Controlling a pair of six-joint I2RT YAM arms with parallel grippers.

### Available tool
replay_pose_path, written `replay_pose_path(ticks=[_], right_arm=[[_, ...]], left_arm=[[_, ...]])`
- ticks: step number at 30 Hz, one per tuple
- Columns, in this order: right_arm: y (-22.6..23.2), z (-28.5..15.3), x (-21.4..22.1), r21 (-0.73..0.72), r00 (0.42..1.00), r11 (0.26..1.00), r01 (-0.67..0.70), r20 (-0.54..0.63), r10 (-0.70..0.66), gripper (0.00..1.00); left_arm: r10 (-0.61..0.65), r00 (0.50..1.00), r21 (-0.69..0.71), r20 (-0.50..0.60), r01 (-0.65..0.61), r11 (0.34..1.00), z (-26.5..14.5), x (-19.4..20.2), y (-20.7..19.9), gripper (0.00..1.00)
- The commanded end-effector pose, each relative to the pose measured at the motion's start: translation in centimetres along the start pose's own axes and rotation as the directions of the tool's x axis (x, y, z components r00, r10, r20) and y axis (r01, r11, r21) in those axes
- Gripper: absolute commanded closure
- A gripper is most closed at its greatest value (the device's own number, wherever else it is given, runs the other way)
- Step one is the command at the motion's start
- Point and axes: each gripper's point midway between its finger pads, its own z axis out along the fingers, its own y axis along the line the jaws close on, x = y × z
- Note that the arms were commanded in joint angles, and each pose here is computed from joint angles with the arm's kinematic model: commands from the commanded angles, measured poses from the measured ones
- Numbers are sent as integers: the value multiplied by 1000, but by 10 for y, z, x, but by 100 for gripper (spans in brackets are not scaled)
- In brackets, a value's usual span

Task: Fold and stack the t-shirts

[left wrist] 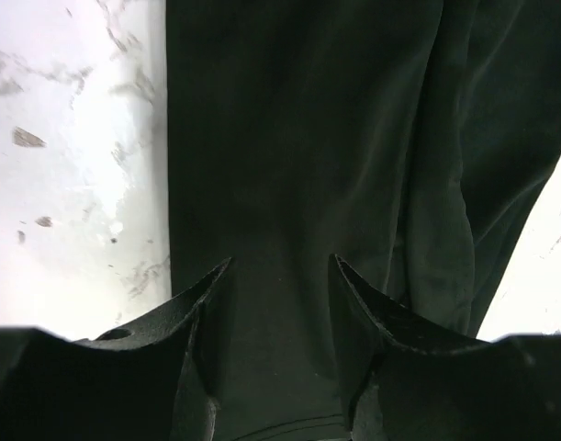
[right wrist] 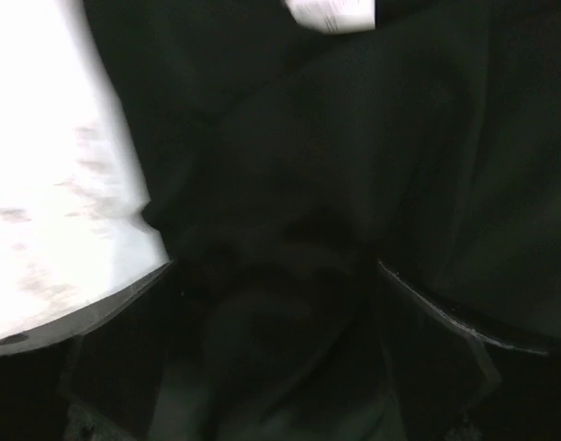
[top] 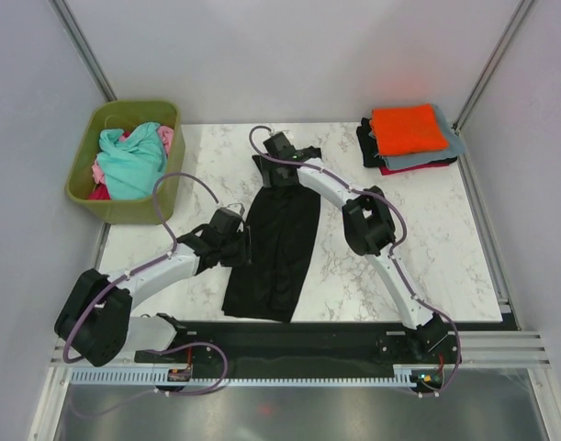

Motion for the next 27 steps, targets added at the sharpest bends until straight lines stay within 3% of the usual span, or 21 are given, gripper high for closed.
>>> replay_pose_path(ticks=[1,9,15,22,26,27], right_arm=[[-17,15,3,74,1000,997,20,-20,-19,10],[-42,66,17,86,999,996,-32,-41,35,10],[-50,102,-7,-97,987,983,-155,15,157,9],[-69,115,-40,-143,947,950,-278,127,297,8],[-49,102,-32,-253,959,934,-251,64,275,6],[-42,102,-10,-288,965,924,-253,-7,262,6]], left_arm=[[-93,992,151,86,79,985,-1,-16,-32,49],[-139,985,157,-98,153,976,24,55,-34,50],[-170,964,201,-205,211,956,31,107,-57,50],[-131,959,187,-252,182,965,47,111,-73,51],[-85,972,179,-219,125,976,48,96,-78,51],[-73,971,156,-227,111,982,47,96,-75,51]])
